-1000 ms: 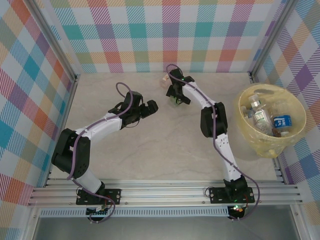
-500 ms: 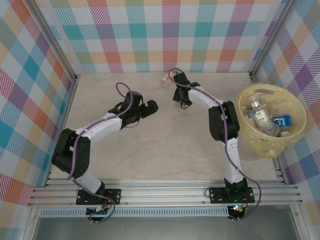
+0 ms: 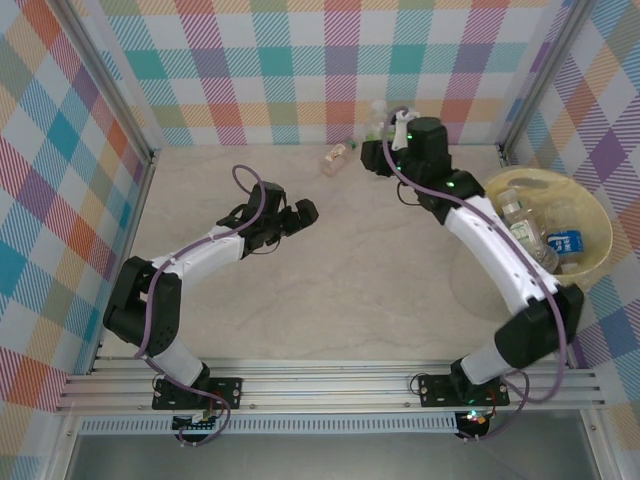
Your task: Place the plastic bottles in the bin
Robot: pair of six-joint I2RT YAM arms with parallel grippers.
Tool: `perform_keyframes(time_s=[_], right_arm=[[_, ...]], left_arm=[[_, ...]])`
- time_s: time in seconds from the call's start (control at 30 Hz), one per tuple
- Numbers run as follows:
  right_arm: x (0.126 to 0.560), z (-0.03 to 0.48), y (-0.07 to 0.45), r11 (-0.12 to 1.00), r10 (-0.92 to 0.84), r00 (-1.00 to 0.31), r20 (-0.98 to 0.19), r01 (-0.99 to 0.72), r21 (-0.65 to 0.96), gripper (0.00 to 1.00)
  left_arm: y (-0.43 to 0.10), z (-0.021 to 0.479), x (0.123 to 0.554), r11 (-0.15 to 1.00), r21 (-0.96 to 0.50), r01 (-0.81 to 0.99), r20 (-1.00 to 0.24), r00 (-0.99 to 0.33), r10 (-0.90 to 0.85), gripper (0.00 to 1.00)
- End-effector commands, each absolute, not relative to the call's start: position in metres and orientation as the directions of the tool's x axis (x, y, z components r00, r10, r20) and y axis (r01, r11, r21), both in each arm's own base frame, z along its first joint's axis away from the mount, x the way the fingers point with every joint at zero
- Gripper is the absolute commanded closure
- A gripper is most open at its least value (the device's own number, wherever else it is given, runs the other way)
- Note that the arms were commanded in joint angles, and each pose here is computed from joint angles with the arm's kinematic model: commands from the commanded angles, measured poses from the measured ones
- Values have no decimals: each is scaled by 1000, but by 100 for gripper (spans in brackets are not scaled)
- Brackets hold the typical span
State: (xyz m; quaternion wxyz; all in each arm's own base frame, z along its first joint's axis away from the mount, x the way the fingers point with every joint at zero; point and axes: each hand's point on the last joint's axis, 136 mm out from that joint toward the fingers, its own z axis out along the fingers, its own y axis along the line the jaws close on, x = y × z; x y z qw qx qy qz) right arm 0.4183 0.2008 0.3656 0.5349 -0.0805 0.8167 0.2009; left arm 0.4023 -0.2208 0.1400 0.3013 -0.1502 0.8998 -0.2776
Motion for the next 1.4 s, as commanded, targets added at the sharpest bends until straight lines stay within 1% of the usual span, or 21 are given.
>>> perform_keyframes(time_s=[0.0,0.17,0.23,0.37,0.47,0.63,0.8,0.87,0.93,1.1,1.17,1.23,1.37], right_arm=[[386,393,181,902,-35,-341,-940,-415,117,54],[345,415,125,928,-25,-331,-943,-360,101,55],[333,418,101,945,-1,-334,-943,-310,108,56],[316,416,50,980,67,-365,-929,-152,131,57],[308,407,21,986,110,-417,-902,-65,151,57],[302,387,-10,979,173,-526,-832,2,202,57],[296,373,-35,970,233,-575,-785,78,231,56],[294,365,-39,966,249,-603,-758,100,237,53],[291,358,-38,963,260,-633,-730,108,249,46],[283,356,-52,954,300,-644,-704,211,214,16],[281,357,-58,949,312,-640,-703,243,200,9],[280,359,-65,942,324,-628,-707,282,182,6],[285,356,-64,935,347,-617,-706,285,211,7]], left_arm=[[-223,144,407,779,-620,-94,-454,-767,-454,0],[-225,143,409,769,-632,-96,-448,-764,-464,0],[-226,142,410,763,-639,-98,-442,-765,-469,0],[-231,141,411,754,-650,-96,-429,-773,-468,0],[-232,142,412,752,-652,-93,-428,-774,-467,0],[-235,144,414,749,-656,-87,-426,-777,-464,0],[-236,144,414,752,-653,-91,-423,-779,-462,0],[-237,144,415,752,-653,-90,-422,-781,-461,0],[-238,143,416,751,-654,-91,-420,-782,-460,0],[-243,145,418,750,-656,-87,-416,-787,-456,0],[-244,144,418,751,-654,-86,-417,-788,-453,0],[-244,143,419,752,-653,-87,-417,-788,-453,0],[-245,141,419,753,-652,-88,-416,-789,-453,0]])
